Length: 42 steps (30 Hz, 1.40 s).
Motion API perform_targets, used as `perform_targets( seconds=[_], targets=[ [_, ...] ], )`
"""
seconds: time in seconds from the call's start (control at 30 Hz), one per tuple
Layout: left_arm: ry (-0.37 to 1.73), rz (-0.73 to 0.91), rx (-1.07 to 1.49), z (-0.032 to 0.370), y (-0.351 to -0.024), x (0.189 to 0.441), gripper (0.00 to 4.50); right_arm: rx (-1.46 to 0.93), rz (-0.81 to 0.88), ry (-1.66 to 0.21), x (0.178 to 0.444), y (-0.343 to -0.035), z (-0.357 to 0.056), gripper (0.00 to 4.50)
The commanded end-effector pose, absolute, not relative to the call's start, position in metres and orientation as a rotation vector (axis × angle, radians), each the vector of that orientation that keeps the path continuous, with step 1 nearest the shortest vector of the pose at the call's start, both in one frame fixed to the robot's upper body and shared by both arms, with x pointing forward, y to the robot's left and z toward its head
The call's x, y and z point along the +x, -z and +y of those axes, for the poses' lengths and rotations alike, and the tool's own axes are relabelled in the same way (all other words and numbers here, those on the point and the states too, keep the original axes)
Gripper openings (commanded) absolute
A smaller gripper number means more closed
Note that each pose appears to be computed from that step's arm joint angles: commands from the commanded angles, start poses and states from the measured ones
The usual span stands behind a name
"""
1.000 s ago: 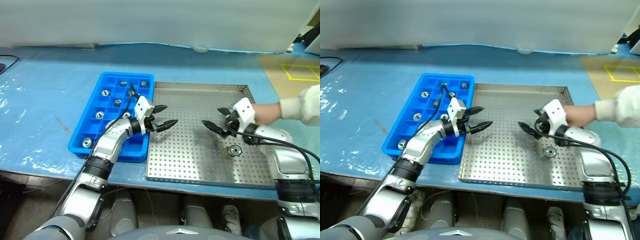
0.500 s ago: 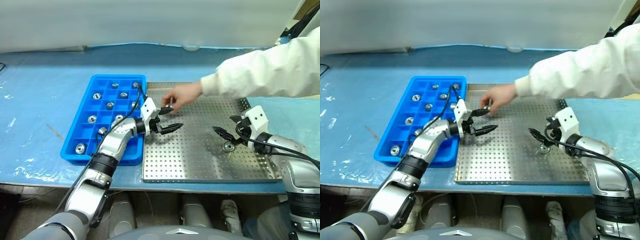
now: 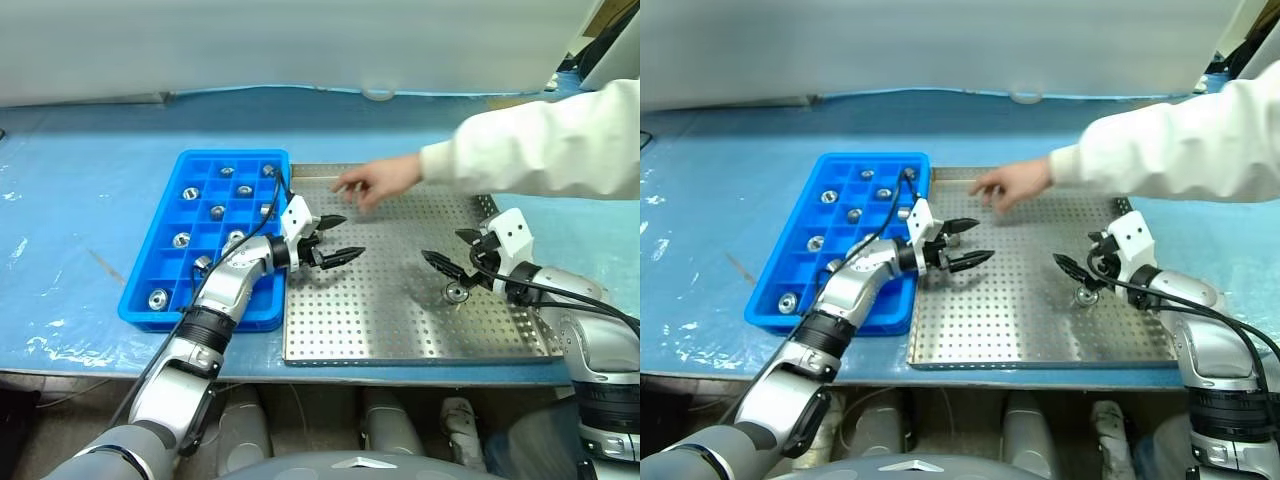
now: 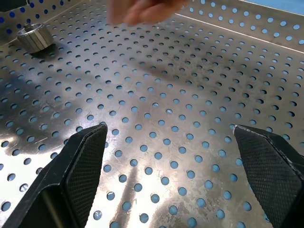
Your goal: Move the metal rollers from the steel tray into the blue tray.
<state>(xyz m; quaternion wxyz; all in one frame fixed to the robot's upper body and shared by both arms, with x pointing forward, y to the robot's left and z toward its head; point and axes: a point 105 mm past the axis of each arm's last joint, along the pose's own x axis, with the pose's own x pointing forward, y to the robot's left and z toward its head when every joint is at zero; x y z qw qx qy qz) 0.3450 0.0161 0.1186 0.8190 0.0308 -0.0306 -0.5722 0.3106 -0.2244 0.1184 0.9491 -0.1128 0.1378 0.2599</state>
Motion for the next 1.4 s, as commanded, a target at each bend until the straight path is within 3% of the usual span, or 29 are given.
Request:
perform_targets(
  seconds=[0.03,0.33,0.63,0.87,1.03,1.13,1.33,1.4],
  targets=[
    [1.213,-0.109,0.077,0.019,-0.131,0.346,3.99,-0.253,0.229,-0.565,0.314,-0.133,-0.215,4.49],
    [1.047,-0.115,0.097,0.060,-0.133,0.348,3.99,-0.218,0.180,-0.733,0.347,-0.140,-0.174,4.49],
    [0.812,-0.099,0.123,0.108,-0.130,0.328,3.99,-0.197,0.177,-0.912,0.387,-0.136,-0.125,4.49],
    [0.671,-0.069,0.134,0.135,-0.128,0.308,3.99,-0.215,0.216,-1.062,0.395,-0.122,-0.089,4.49],
    [0.644,-0.074,0.129,0.137,-0.133,0.305,3.99,-0.279,0.269,-1.057,0.399,-0.106,-0.089,4.49],
    [0.633,-0.073,0.127,0.139,-0.134,0.305,3.99,-0.346,0.299,-1.044,0.399,-0.097,-0.097,3.87],
    [0.623,-0.080,0.108,0.142,-0.137,0.307,3.99,-0.381,0.264,-1.047,0.399,-0.100,-0.102,1.76],
    [0.603,-0.108,0.072,0.146,-0.144,0.308,3.99,-0.322,0.186,-1.072,0.399,-0.117,-0.095,1.66]
  ],
)
